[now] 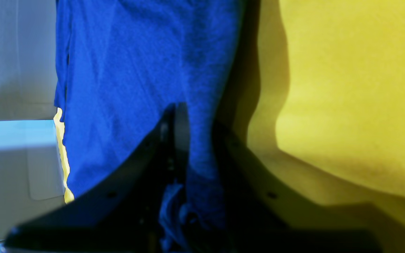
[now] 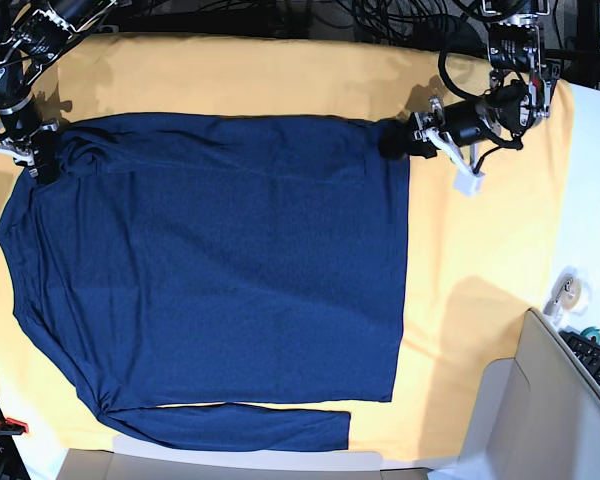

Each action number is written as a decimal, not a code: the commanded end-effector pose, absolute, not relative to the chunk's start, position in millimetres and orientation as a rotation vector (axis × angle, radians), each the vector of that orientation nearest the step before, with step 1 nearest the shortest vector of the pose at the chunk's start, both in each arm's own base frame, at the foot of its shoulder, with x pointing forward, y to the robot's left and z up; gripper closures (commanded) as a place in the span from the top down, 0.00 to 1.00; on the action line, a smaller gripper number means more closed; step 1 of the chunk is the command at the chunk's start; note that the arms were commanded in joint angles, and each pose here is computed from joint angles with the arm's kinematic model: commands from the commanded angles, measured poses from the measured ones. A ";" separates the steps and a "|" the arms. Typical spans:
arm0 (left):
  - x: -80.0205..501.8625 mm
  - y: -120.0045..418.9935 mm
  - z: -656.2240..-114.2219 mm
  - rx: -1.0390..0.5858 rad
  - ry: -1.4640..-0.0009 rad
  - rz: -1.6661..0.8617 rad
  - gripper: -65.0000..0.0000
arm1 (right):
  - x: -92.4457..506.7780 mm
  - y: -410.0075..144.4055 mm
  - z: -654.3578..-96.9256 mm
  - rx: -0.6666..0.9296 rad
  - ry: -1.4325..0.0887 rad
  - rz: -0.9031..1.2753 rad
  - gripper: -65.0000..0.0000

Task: Fold the T-shirt properly
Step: 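Drag the shirt by its shoulders toward the robot with both grippers, then hold the shoulders and adjust the right gripper's grip on the collar corner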

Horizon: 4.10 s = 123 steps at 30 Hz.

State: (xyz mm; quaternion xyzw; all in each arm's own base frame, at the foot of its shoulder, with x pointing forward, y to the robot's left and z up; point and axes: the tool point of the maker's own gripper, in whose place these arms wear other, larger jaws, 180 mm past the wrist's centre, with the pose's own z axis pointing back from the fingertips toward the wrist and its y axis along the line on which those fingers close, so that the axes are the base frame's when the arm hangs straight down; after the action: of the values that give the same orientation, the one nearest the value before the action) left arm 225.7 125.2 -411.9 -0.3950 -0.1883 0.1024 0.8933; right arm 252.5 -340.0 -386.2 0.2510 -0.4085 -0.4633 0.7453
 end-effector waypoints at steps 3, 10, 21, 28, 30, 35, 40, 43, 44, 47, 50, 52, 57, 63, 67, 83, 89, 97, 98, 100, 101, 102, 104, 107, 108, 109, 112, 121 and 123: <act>230.9 127.8 -409.9 -0.805 -0.398 0.187 0.33 | 250.8 -338.7 -389.4 0.556 -0.877 -1.026 0.00; 230.7 127.4 -410.0 -0.806 -0.397 0.186 0.33 | 250.8 -339.2 -389.0 0.555 -0.877 -1.025 0.00; 217.7 132.4 -432.9 -0.662 -0.337 0.083 0.33 | 251.0 -339.9 -388.2 0.553 -0.879 -1.023 0.00; 212.0 126.8 -439.6 -0.640 -0.314 0.057 0.33 | 250.4 -339.9 -388.6 0.552 -0.878 -1.024 0.00; 208.8 113.2 -441.1 -0.663 -0.299 0.041 0.33 | 250.4 -339.9 -388.6 0.552 -0.878 -1.024 0.00; 201.2 84.4 -443.2 -0.710 -0.269 0.003 0.33 | 250.6 -339.4 -388.3 0.554 -0.879 -1.024 0.00; 199.0 77.3 -443.5 -0.722 -0.264 -0.010 0.32 | 250.6 -339.4 -388.3 0.554 -0.879 -1.024 0.00; 199.2 78.3 -443.1 -0.720 -0.265 -0.013 0.15 | 249.4 -339.7 -388.9 0.552 -0.876 -1.023 0.00; 199.4 79.1 -443.3 -0.717 -0.266 -0.014 0.06 | 249.4 -340.3 -388.5 0.551 -0.877 -1.022 0.00; 199.8 80.8 -442.9 -0.712 -0.268 -0.018 0.01 | 251.4 -336.8 -388.9 0.554 -0.869 -1.008 0.00; 208.4 85.1 -431.4 -0.704 -0.313 -0.037 0.00 | 256.4 -338.4 -383.9 0.545 -0.868 -0.968 0.00; 218.5 79.9 -414.2 -0.712 -0.376 -0.071 0.00 | 258.5 -340.3 -381.4 0.539 -0.870 -0.953 0.00; 240.4 86.0 -379.0 -0.705 -0.508 -0.090 0.00 | 269.1 -350.0 -360.6 0.517 -0.924 -0.912 0.00; 281.3 96.4 -331.2 -0.761 -0.669 -0.065 0.00 | 296.3 -352.6 -320.1 0.524 -1.041 -0.853 0.00; 306.9 98.5 -313.9 -0.812 -0.719 -0.043 0.00 | 316.7 -356.4 -298.8 0.541 -1.100 -0.835 0.00; 362.9 125.4 -340.1 -0.819 -0.687 0.118 0.00 | 372.8 -354.6 -307.3 0.554 -1.046 -0.865 0.00; 362.1 128.5 -348.0 -0.815 -0.667 0.137 0.00 | 379.2 -363.7 -300.7 0.533 -1.100 -0.888 0.00; 359.5 135.7 -362.0 -0.720 -0.648 0.109 0.00 | 379.5 -359.4 -324.9 0.560 -1.044 -0.933 0.00; 359.3 136.9 -363.5 -0.708 -0.646 0.106 0.01 | 379.0 -358.2 -329.4 0.564 -1.031 -0.939 0.00; 359.1 137.8 -364.6 -0.699 -0.645 0.103 0.05 | 378.3 -356.0 -336.2 0.572 -1.011 -0.949 0.00; 358.9 137.9 -365.0 -0.699 -0.643 0.104 0.09 | 378.0 -355.7 -339.2 0.568 -1.001 -0.950 0.00; 359.5 137.9 -364.5 -0.699 -0.645 0.103 0.13 | 377.3 -356.1 -341.7 0.554 -0.992 -0.947 0.02; 360.8 138.2 -364.2 -0.700 -0.645 0.105 0.21 | 380.2 -358.3 -341.0 0.518 -0.984 -0.932 0.11; 359.0 139.9 -371.2 -0.700 -0.625 0.121 0.29 | 382.6 -358.5 -342.3 0.481 -0.968 -0.916 0.34; 357.5 141.2 -374.8 -0.698 -0.614 0.127 0.29 | 383.1 -358.5 -341.8 0.482 -0.969 -0.916 0.41; 356.3 142.6 -378.3 -0.696 -0.604 0.135 0.29 | 383.1 -359.5 -340.4 0.479 -0.973 -0.914 0.47; 356.0 146.6 -380.7 -0.691 -0.599 0.145 0.29 | 382.7 -362.4 -337.9 0.473 -0.980 -0.912 0.59; 352.9 146.1 -382.5 -0.689 -0.593 0.142 0.29 | 376.8 -390.7 -301.0 0.385 -1.077 -0.869 0.61; 352.5 145.3 -382.3 -0.691 -0.591 0.139 0.29 | 375.1 -394.2 -286.6 0.356 -1.116 -0.845 0.61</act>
State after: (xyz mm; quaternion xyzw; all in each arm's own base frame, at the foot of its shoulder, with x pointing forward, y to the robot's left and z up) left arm 341.9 143.5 -397.5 -0.3291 -0.2643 0.0756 0.9034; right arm 368.8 -383.4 -309.9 0.1694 -0.4812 -0.3969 0.7630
